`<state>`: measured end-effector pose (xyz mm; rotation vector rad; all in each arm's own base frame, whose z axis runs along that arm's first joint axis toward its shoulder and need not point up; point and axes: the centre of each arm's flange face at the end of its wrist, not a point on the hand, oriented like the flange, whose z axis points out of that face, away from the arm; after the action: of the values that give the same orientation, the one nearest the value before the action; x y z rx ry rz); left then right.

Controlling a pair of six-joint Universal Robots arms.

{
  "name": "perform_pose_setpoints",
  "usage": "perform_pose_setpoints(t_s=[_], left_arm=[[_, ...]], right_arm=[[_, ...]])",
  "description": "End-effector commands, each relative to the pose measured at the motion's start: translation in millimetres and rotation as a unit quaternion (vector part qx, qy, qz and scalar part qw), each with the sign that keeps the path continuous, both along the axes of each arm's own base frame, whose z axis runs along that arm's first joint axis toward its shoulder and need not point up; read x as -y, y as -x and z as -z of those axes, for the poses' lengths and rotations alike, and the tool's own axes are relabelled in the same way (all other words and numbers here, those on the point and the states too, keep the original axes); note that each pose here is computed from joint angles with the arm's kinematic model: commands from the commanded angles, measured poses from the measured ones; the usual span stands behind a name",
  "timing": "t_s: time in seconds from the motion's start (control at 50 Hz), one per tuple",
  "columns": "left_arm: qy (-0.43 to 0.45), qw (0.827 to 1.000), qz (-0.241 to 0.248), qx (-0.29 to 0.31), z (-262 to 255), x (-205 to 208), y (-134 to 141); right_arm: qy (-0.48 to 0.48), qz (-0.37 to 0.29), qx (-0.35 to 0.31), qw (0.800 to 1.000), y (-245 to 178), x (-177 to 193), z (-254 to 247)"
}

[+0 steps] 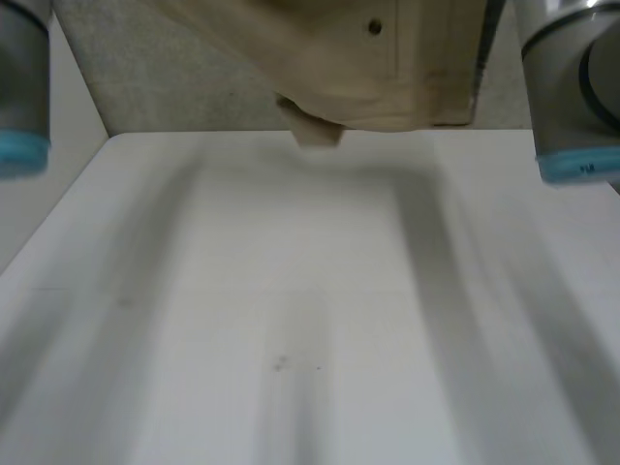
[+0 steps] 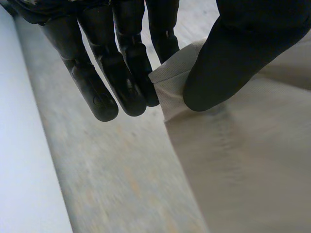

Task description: Fold the shorts.

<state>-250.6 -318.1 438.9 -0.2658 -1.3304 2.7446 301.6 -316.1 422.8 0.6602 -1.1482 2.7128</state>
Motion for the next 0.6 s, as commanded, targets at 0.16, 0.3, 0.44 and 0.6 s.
perform_pose_setpoints(t_s=[0.16, 0.3, 0.44, 0.6], left_arm=[[-0.277, 0.954, 0.032, 0.111, 188, -43, -11], [-0.348, 0.926, 0.039, 0.139, 231, -68, -16], [-0.377, 0.912, 0.05, 0.151, 246, -82, -18], [-0.379, 0.912, 0.046, 0.149, 247, -78, -21]], right_arm=[[-0.362, -0.089, -0.173, 0.912, -3, -17, 178], [-0.482, -0.072, -0.201, 0.85, 16, -14, 231], [-0.511, -0.073, -0.18, 0.837, 21, -17, 245], [-0.539, -0.077, -0.108, 0.832, 32, -26, 257]])
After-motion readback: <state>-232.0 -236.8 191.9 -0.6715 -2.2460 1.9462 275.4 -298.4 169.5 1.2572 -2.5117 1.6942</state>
